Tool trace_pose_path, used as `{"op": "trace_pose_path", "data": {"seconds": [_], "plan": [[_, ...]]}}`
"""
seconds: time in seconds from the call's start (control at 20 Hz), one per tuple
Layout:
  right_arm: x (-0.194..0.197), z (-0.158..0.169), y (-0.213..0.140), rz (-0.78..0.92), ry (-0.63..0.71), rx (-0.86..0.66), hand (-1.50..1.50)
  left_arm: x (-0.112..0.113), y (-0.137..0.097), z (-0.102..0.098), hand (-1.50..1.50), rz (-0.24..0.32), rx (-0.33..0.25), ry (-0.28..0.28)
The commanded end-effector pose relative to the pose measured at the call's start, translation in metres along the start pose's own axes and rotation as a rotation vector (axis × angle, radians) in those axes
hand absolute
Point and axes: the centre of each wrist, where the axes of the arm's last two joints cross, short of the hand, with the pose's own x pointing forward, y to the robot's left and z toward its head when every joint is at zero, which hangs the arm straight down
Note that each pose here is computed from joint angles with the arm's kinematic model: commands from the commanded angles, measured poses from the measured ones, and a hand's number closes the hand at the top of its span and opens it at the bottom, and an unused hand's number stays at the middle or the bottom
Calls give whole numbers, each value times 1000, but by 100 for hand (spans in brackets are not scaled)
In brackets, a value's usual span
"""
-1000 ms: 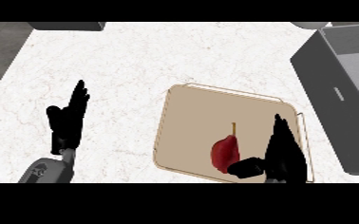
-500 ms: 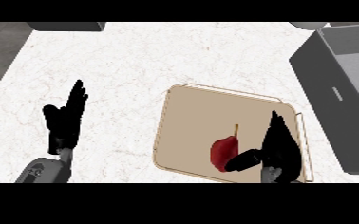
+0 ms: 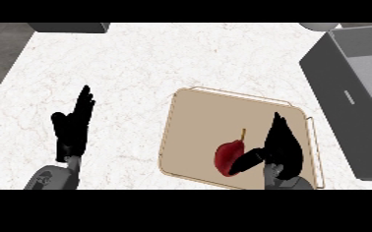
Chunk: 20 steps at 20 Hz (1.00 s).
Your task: Pick the pear from the tray and place it in the cardboard box
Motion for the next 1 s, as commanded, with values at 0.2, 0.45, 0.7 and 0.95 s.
{"op": "trace_pose_path", "data": {"seconds": [0.2, 0.45, 0.7, 0.95], "plan": [[8, -4, 12, -7, 236, -12, -150, 0, 20, 1, 0, -5, 16, 1], [20, -6, 22, -10, 215, -16, -150, 16, 16, -12, 0, -6, 9, -11], [42, -2, 27, -14, 133, -45, 150, -3, -18, 6, 0, -2, -1, -18], [38, 2, 21, 17, 122, -139, 150, -6, -2, 14, 0, -14, -1, -2]]}}
